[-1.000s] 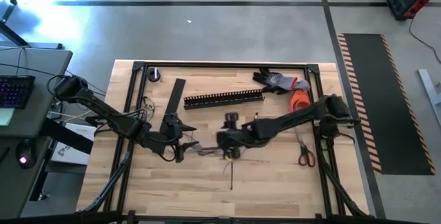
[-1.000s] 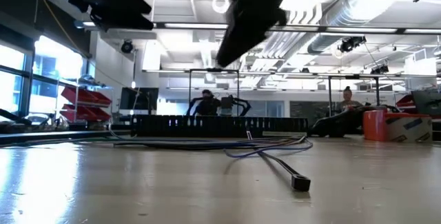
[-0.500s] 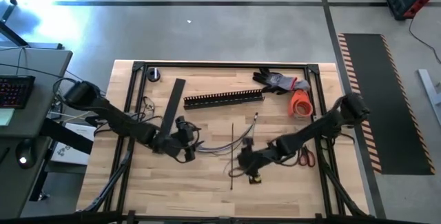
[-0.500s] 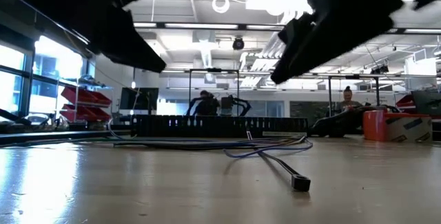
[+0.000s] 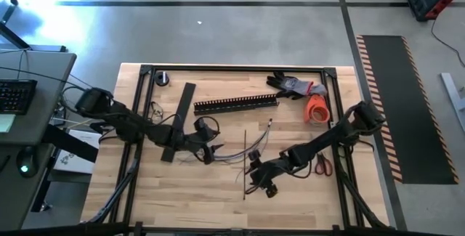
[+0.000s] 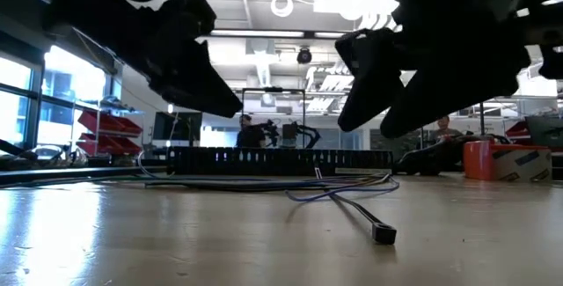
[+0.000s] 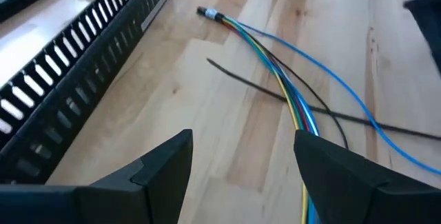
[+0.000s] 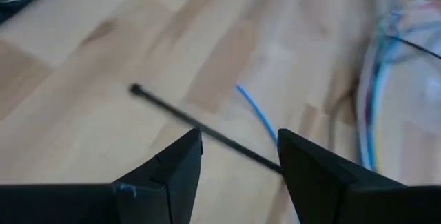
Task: Ziptie cables
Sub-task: Wrap the cables together using a zip tie
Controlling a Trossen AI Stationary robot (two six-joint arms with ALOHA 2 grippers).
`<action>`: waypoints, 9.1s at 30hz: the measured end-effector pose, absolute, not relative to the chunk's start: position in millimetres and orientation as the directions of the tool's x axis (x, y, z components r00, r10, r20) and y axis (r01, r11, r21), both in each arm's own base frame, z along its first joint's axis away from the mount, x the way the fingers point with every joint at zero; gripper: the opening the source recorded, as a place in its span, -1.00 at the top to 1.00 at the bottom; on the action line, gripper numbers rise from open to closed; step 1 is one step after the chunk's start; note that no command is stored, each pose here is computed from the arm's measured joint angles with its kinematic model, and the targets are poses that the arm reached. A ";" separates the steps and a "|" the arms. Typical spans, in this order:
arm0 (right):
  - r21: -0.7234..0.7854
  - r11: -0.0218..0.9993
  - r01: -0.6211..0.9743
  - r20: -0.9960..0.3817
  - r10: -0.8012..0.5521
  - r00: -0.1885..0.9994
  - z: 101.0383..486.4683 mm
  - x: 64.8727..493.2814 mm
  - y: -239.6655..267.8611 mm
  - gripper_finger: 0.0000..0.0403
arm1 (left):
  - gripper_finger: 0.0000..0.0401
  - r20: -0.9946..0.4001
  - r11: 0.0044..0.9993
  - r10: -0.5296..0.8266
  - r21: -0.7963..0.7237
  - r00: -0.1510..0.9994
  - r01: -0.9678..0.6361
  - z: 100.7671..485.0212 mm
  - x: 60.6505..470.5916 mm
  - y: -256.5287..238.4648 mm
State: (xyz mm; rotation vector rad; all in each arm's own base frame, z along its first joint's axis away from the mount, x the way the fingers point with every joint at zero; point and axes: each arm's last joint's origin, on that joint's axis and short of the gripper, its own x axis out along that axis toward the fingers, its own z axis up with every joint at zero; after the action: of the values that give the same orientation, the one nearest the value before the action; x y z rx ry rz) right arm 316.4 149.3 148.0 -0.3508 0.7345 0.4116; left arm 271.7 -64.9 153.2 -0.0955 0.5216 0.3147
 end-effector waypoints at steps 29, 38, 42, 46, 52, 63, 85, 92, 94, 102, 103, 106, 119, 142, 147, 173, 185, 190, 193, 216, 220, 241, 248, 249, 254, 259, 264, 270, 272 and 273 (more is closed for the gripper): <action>-0.176 0.496 -0.850 -0.786 0.449 0.425 95.5 366.9 163.7 0.44 | -0.18 -0.423 0.871 0.327 -0.212 0.845 -0.443 123.1 278.1 -98.4; -0.274 0.536 -0.798 -0.788 0.351 0.506 90.9 370.9 162.6 0.97 | -0.18 -0.376 0.899 0.263 -0.238 0.888 -0.367 129.2 278.1 -109.7; -0.400 0.577 -0.712 -0.763 0.221 0.608 94.9 370.4 171.8 1.00 | -0.18 -0.345 0.907 0.252 -0.242 0.904 -0.345 132.7 279.0 -112.6; -0.443 0.668 -0.598 -0.734 0.113 0.670 101.3 368.5 175.1 1.00 | -0.18 -0.318 0.914 0.240 -0.244 0.917 -0.324 135.9 280.4 -113.3; -0.500 0.787 -0.362 -0.646 -0.060 0.761 120.5 345.3 164.9 1.00 | -0.18 -0.275 0.927 0.203 -0.255 0.940 -0.275 141.5 282.7 -115.1; -0.279 0.958 0.061 -0.354 -0.162 0.921 138.6 279.6 153.1 1.00 | -0.18 -0.230 0.974 0.098 -0.179 0.968 -0.141 160.7 298.4 -125.4; 0.077 0.965 0.251 -0.040 -0.248 0.968 146.0 258.4 127.9 1.00 | -0.18 0.004 0.996 0.023 -0.085 1.000 -0.022 115.6 368.3 -100.3; 0.074 0.967 0.245 -0.050 -0.242 0.969 146.3 261.1 127.9 1.00 | -0.16 -0.007 0.995 0.060 -0.079 0.998 -0.060 118.5 374.5 -99.6; 0.072 0.967 0.245 -0.062 -0.241 0.969 144.8 261.0 128.0 1.00 | -0.12 -0.014 0.995 0.056 -0.076 0.998 -0.057 117.5 374.1 -100.2; 0.074 0.965 0.252 -0.112 -0.243 0.964 138.6 260.4 127.7 1.00 | 0.22 -0.015 0.996 0.005 -0.093 1.000 -0.006 117.5 374.0 -102.6; 0.074 0.965 0.251 -0.113 -0.242 0.964 138.6 260.3 127.7 1.00 | 0.27 -0.015 0.995 -0.001 -0.099 1.000 0.000 117.5 374.4 -101.6; 0.076 0.965 0.252 -0.113 -0.243 0.963 138.4 260.4 127.7 1.00 | 0.45 -0.016 0.994 -0.006 -0.106 1.000 0.005 117.5 374.9 -99.8; 0.115 0.978 0.171 -0.127 -0.157 0.980 137.3 260.9 130.2 1.00 | 0.98 -0.056 0.994 -0.001 -0.107 0.998 -0.005 113.4 375.4 -97.0; -0.076 0.995 -0.060 -0.708 -0.011 0.707 193.3 259.6 20.7 0.03 | 1.00 -0.207 0.989 0.001 -0.142 0.978 -0.031 98.9 371.7 -102.2; -0.298 0.904 -0.307 -0.823 -0.080 0.563 183.8 286.2 4.5 0.13 | 1.00 -0.206 0.989 0.006 -0.142 0.978 -0.036 98.9 372.3 -100.2; -0.286 0.752 -0.594 -0.956 -0.261 0.131 127.0 338.8 -24.5 0.95 | 1.00 -0.211 0.993 0.025 -0.108 0.977 -0.048 98.0 370.1 -106.2; -0.246 0.928 -0.279 -0.959 -0.192 0.208 171.8 337.2 34.0 1.00 | 1.00 -0.247 0.993 0.029 -0.104 0.969 -0.056 94.1 367.9 -110.4; -0.184 0.966 -0.183 -0.975 -0.156 0.156 176.9 329.9 54.3 1.00 | 1.00 -0.255 0.993 0.036 -0.098 0.966 -0.063 93.2 366.8 -112.9; -0.184 0.976 -0.112 -0.975 -0.168 0.143 177.2 325.3 66.1 1.00 | 1.00 -0.258 0.993 0.044 -0.094 0.965 -0.070 92.7 366.2 -113.7; -0.154 0.877 0.454 -0.961 -0.241 0.138 168.8 300.2 134.0 1.00 | 1.00 -0.279 0.993 0.068 -0.077 0.958 -0.093 90.4 365.1 -114.1; -0.183 0.893 0.412 -0.960 -0.253 0.123 153.4 302.3 141.9 1.00 | 1.00 -0.279 0.993 0.060 -0.076 0.959 -0.085 90.6 364.7 -115.4; -0.116 0.993 0.012 -0.666 -0.087 0.741 166.3 298.4 154.2 -0.19 | 1.00 -0.279 0.995 0.042 -0.072 0.959 -0.065 90.6 363.8 -118.6; -0.027 0.998 0.060 -0.488 -0.066 0.870 161.2 299.3 150.8 0.09 | 1.00 -0.278 0.995 0.042 -0.073 0.960 -0.065 91.1 363.9 -118.6; -0.038 0.998 0.056 -0.485 -0.068 0.872 163.7 300.9 151.5 0.15 | 1.00 -0.278 0.995 0.042 -0.074 0.960 -0.065 91.1 363.9 -118.6; -0.087 0.996 0.026 -0.476 -0.065 0.877 177.9 310.0 154.8 0.45 | 1.00 -0.278 0.995 0.041 -0.074 0.960 -0.064 91.1 363.9 -118.6; -0.095 0.993 0.077 -0.487 -0.114 0.866 177.9 313.5 146.6 0.84 | 1.00 -0.278 0.995 0.041 -0.073 0.960 -0.064 91.1 363.8 -118.6; -0.071 0.992 0.105 -0.505 -0.127 0.853 175.8 313.5 143.2 0.96 | 1.00 -0.279 0.995 0.042 -0.074 0.959 -0.065 91.0 363.9 -118.5; -0.077 0.991 0.111 -0.527 -0.135 0.839 169.1 314.9 141.5 0.99 | 1.00 -0.279 0.995 0.042 -0.074 0.959 -0.065 91.0 363.8 -118.6; -0.081 0.991 0.110 -0.528 -0.137 0.838 166.4 315.9 142.0 1.00 | 1.00 -0.278 0.995 0.042 -0.074 0.960 -0.065 91.1 363.9 -118.6; -0.081 0.990 0.111 -0.529 -0.137 0.838 165.3 316.3 142.1 1.00 | 1.00 -0.276 0.995 0.041 -0.075 0.960 -0.065 91.3 363.9 -118.6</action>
State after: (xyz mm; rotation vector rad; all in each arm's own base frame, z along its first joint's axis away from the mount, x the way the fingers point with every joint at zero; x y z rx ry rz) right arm 316.3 142.1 165.3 -0.0475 0.5629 -0.1315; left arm 363.9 -118.6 91.3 -0.0837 0.2774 0.0538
